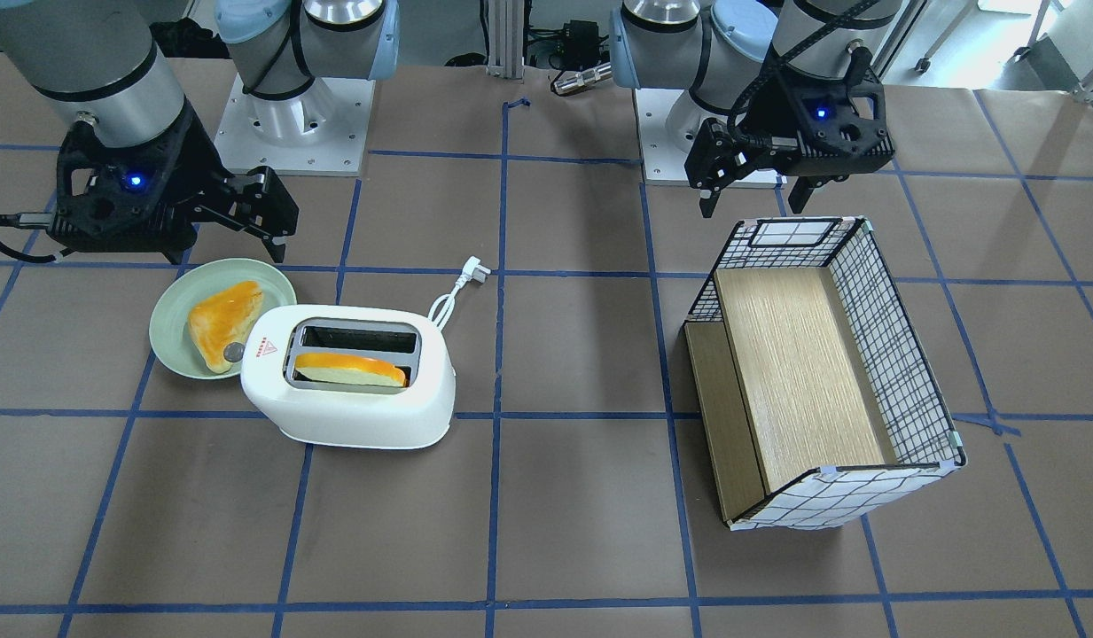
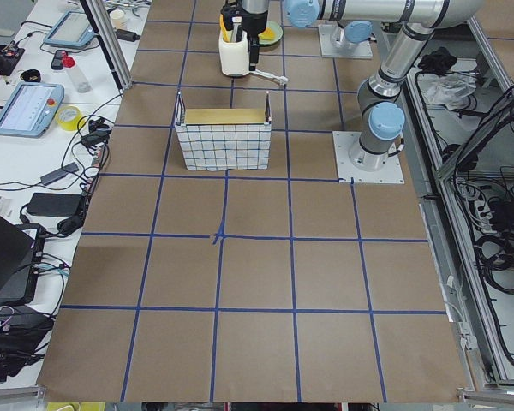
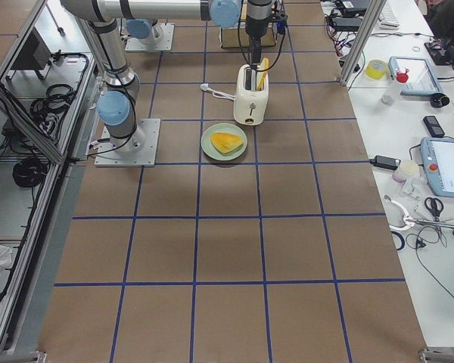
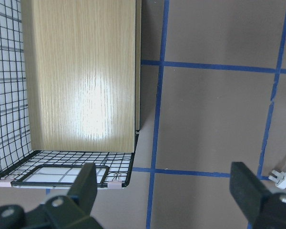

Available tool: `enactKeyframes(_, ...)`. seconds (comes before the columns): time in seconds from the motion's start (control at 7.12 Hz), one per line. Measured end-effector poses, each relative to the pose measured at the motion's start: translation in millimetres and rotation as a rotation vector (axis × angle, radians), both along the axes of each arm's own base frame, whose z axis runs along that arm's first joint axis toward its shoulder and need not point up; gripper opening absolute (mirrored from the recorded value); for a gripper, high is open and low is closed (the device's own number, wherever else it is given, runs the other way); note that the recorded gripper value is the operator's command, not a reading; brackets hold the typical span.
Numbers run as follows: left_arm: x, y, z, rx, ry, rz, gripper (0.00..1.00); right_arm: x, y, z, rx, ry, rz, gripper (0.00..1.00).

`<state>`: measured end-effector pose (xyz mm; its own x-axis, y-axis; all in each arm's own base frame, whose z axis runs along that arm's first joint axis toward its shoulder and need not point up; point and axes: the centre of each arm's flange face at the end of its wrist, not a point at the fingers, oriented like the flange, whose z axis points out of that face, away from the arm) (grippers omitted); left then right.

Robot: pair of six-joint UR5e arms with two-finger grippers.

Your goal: Press toaster with right arm

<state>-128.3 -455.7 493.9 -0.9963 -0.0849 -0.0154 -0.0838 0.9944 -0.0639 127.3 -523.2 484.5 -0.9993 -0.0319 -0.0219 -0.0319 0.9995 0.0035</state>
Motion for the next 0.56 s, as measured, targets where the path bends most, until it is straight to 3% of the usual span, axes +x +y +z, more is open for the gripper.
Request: enactKeyframes(0.56, -0.1, 0.3, 0.4, -0.001, 0.001, 0.0, 1.0, 2.1, -1.9, 18.2, -0.038, -0.002, -0.032, 1.0)
